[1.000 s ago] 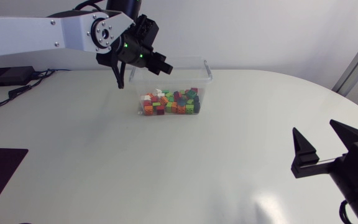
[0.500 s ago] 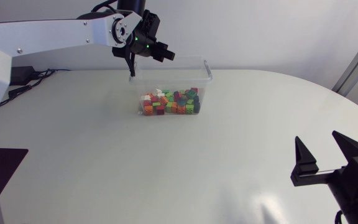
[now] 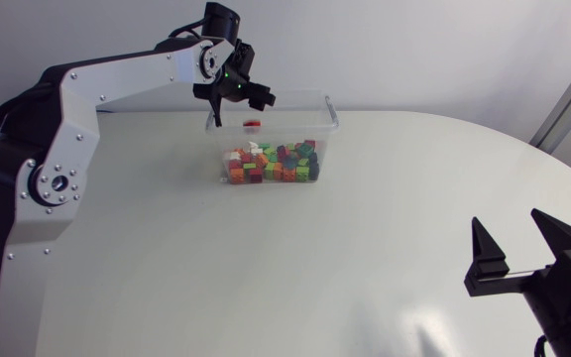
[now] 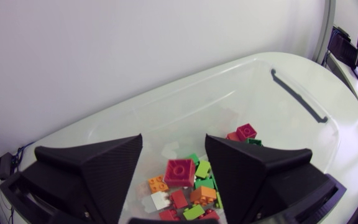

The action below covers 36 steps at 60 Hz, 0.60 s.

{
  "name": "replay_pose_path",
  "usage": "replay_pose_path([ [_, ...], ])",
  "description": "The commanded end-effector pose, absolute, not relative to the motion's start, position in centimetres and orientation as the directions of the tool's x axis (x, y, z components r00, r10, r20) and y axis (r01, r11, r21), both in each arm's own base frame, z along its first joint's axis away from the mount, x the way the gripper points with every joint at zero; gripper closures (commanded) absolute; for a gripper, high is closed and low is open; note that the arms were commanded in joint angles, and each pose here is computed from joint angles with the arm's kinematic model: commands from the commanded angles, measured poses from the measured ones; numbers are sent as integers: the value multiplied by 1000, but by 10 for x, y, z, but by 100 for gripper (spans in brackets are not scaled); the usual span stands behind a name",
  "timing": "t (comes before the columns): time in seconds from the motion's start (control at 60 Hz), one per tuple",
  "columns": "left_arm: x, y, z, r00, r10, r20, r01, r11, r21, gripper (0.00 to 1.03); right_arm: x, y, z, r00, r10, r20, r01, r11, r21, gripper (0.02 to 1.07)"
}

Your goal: Place the duplo bricks in the container

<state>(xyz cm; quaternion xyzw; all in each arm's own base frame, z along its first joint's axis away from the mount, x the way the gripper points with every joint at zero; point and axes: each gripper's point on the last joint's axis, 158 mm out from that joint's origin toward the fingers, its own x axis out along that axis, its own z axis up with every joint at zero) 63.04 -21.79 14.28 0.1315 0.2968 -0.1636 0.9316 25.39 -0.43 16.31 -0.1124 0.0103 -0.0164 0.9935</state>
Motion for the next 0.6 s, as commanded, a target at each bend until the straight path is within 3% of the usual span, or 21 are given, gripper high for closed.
replay_pose_path([
  [0.0, 628, -212, 148, 766, -221, -603, 369, 920, 131, 3, 254, -5, 152, 998, -39, -40, 30, 977, -213, 7],
  [0.133, 608, -202, 191, 807, -234, -542, 360, 923, 138, 3, 254, -5, 153, 999, -39, -37, 30, 977, -213, 7],
  [0.3, 569, -177, 282, 905, -236, -353, 309, 937, 165, 3, 254, 0, 153, 999, -13, -39, 5, 978, -209, 7],
  [0.583, 491, -113, 335, 950, -152, -272, 220, 946, 239, 3, 254, -1, 151, 999, -18, -46, 7, 973, -229, 7],
])
